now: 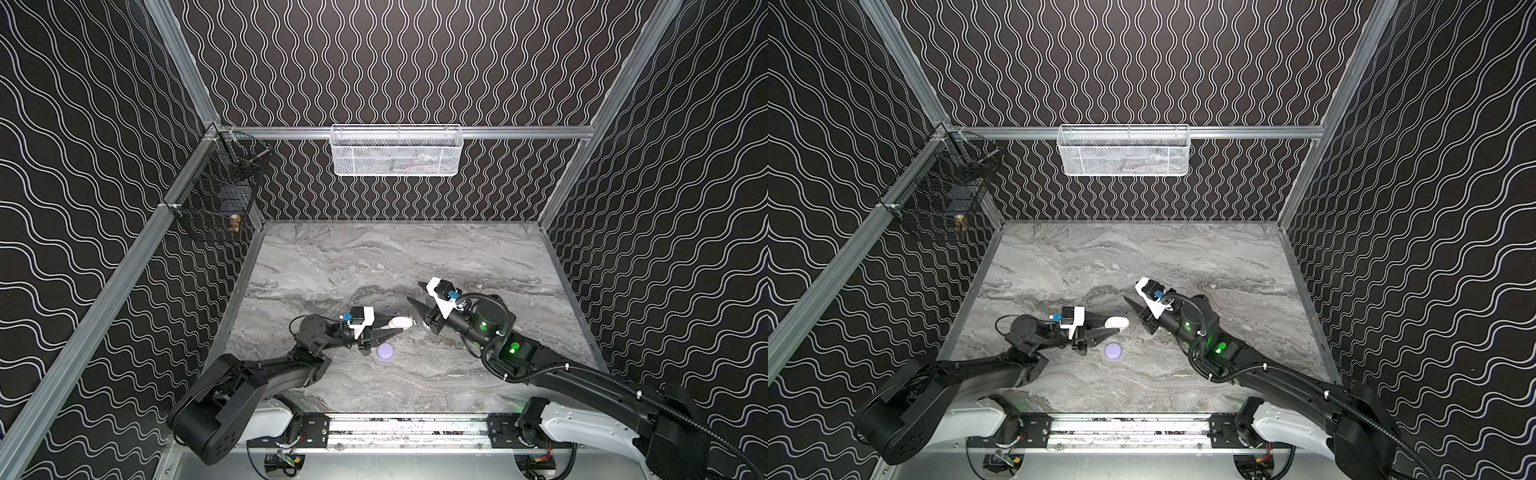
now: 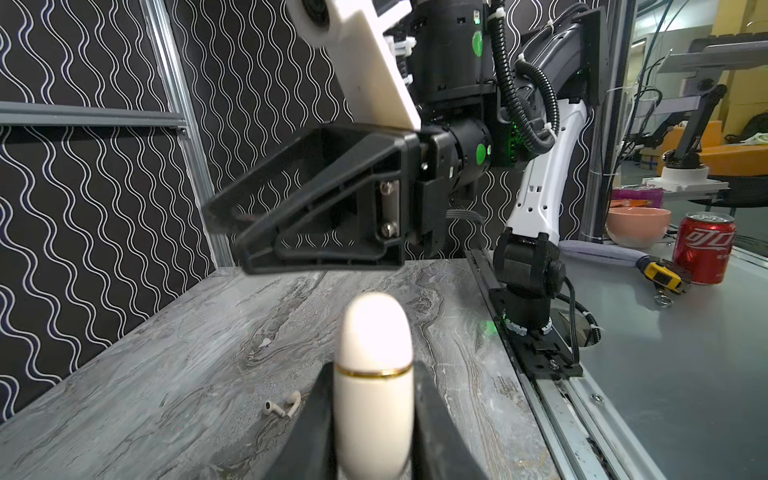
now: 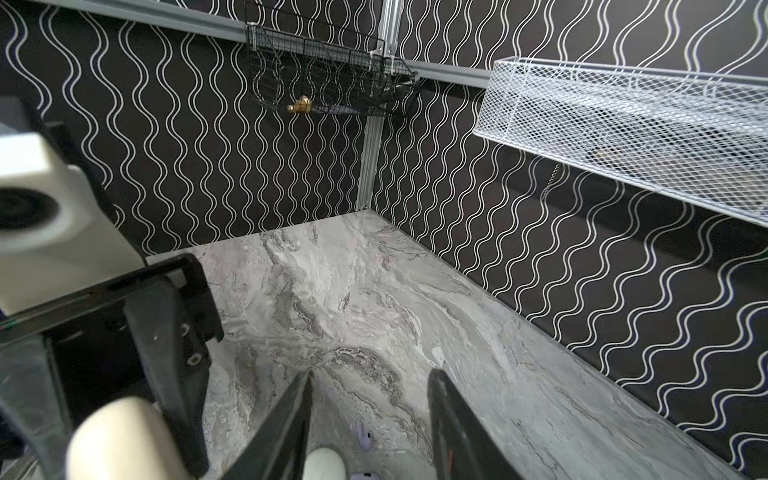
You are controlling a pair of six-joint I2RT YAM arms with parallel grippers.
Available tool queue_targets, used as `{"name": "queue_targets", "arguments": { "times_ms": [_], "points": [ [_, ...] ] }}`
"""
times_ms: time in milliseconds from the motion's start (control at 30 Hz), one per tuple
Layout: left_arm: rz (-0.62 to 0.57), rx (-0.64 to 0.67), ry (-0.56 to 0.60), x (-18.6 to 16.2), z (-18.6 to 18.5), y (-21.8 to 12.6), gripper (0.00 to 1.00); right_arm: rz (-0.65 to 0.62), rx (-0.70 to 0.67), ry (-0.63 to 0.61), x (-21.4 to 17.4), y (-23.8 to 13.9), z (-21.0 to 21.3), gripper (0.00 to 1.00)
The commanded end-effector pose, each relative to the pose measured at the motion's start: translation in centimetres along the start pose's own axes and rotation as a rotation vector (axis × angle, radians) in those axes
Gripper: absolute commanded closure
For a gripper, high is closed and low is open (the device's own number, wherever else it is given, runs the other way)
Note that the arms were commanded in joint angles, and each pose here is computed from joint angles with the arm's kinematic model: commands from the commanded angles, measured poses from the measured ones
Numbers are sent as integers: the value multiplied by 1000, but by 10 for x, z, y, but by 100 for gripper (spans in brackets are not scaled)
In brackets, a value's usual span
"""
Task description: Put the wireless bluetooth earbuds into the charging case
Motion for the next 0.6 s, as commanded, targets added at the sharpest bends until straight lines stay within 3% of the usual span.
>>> {"name": "queue_targets", "arguments": {
  "times_ms": [0,133,367,567],
  "points": [
    [-18,20,-1,4,5,1,100,-25,37,12,6,-8,6,49],
    [-16,52,-31,1,12,-2,100,-44,157,-11,-9,-26,22,37],
    [-41,21,-47,4,10,0,100,15,239,11,-25,-26,32,37],
    [-54,2,-29,7,7,0,100,42,229,26,-23,-10,31,37]
  ]
}}
Point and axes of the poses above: each gripper's point midway between its finger pads, its own y axis out along the fingers, its own z axis along the line the jaws close on, x = y × z, the point moved 3 cm from there along -y, back along the fingers, and after that the axes turned 14 degrees about y, right-handed, at the moved point
